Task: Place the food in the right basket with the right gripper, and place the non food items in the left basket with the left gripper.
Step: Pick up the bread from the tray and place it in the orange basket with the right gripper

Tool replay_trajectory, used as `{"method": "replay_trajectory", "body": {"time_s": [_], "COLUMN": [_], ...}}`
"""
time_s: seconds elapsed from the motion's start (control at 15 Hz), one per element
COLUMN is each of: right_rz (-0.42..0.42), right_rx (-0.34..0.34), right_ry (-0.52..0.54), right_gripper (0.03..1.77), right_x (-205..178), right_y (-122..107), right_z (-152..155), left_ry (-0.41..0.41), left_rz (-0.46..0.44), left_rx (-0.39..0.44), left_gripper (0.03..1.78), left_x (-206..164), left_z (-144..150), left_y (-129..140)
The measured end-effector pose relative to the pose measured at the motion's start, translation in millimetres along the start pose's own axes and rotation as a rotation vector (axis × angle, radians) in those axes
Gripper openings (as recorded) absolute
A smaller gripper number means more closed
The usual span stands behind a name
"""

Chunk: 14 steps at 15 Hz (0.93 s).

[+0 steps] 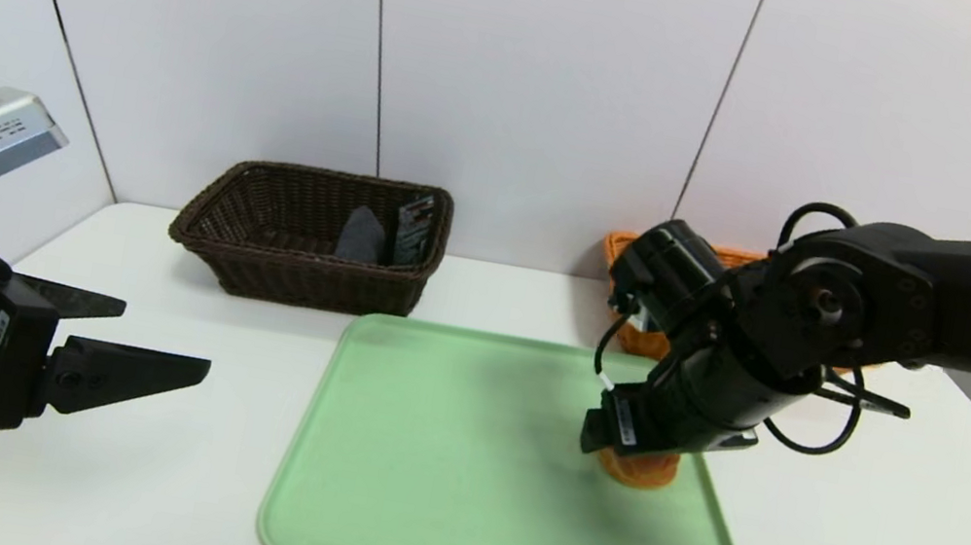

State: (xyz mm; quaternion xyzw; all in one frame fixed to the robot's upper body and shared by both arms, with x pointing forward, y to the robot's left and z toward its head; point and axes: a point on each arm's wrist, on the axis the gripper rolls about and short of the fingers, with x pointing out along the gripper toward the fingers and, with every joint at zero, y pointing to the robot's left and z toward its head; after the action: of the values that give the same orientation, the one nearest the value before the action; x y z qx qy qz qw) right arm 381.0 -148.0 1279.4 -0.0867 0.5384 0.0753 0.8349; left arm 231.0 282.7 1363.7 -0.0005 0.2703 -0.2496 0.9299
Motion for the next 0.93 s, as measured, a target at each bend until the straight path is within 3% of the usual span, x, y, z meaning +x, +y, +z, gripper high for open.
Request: {"method": "replay_trajectory", "body": {"time_s": [0.33, 0.6, 0.8, 0.93], "right_rz": [-0.013, -0.023, -0.023, 0.0], "right_rx": [-0.011, -0.013, -0.01, 0.005], "right_ry": [0.044, 0.052, 0.028, -0.038], "right_gripper": [1.64, 1.04, 0.82, 0.78], "right_x": [19, 23, 14, -3], "right_y": [4, 5, 2, -2], "right_z": [1, 1, 1, 6], "left_ry": [-0.004, -0.006, -0.005, -0.005], "left_rz": [0.0, 0.0, 0.0, 0.0], "left_rx": [0.001, 0.002, 0.001, 0.002], "left_gripper": [1.69, 1.69, 1.69, 1.69], "left_x": [-1, -1, -1, -1], "left_z": [0, 1, 1, 0], "left_y": [0, 0, 0, 0]}}
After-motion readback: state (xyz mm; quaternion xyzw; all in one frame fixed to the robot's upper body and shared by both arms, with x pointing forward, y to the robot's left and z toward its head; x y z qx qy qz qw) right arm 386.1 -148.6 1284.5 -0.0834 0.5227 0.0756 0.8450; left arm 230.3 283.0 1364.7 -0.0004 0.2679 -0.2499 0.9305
